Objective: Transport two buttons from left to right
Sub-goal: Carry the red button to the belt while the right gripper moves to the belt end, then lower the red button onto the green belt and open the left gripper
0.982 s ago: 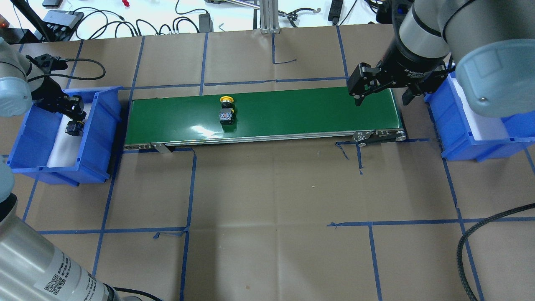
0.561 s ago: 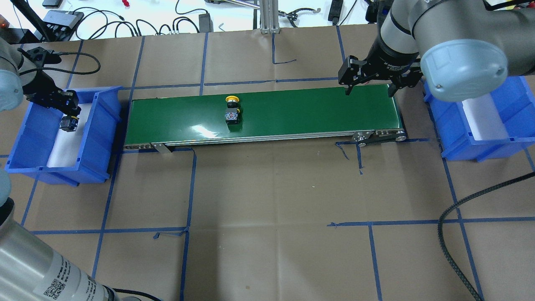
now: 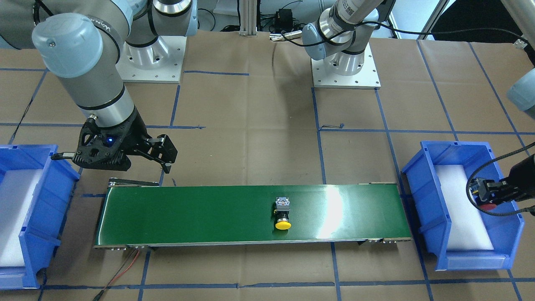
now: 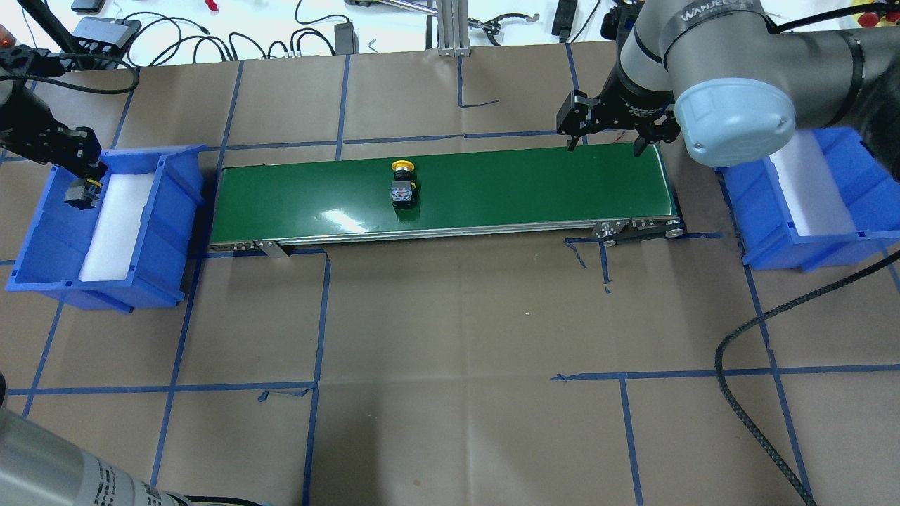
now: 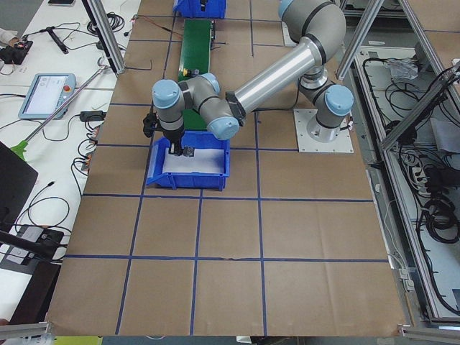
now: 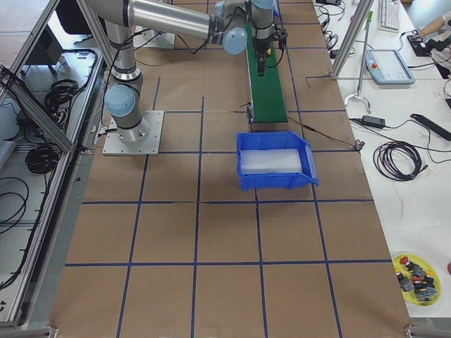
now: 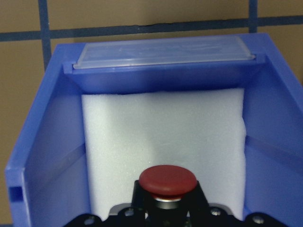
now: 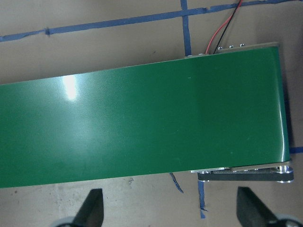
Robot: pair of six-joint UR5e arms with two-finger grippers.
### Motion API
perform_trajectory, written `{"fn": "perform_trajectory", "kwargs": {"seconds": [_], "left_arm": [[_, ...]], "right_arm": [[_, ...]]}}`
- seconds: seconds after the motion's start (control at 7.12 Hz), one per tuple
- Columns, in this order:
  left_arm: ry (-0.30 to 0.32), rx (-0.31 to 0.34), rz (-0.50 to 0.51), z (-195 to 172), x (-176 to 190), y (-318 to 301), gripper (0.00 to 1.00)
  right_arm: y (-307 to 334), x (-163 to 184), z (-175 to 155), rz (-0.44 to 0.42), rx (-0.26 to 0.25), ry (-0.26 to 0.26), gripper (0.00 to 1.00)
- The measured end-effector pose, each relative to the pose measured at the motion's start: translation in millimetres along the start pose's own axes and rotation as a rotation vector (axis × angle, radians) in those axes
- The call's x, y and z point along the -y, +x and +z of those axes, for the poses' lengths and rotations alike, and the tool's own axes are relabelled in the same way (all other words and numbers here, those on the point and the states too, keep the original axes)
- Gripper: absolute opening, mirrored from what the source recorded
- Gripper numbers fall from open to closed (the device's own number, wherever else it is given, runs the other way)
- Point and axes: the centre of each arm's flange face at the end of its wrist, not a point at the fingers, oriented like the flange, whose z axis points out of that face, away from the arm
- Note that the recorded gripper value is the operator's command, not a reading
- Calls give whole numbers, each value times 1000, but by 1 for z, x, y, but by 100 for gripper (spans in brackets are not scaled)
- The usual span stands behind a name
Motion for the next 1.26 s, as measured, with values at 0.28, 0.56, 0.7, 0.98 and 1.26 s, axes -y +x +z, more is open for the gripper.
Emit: {"fn": "perform_trajectory", "kwargs": {"seconds": [0.28, 0.56, 0.7, 0.98, 1.26], "left_arm": [[-5, 3, 2, -36, -4, 32, 1], [-8, 10, -44, -54, 1, 98, 1], [-16, 8, -78, -54, 5, 134, 1], [-35, 30, -114, -46, 10, 205, 1], [-68, 60, -91, -27, 8, 250, 1]], "right_arm": [[-3, 7, 11, -5, 18, 10, 100], [-8, 13, 22, -11, 41, 26, 100], [-10, 18, 31, -13, 63, 33, 100], [-11, 26, 49, -17, 80, 43, 100], [-8, 30, 60, -17, 79, 37, 100]]}}
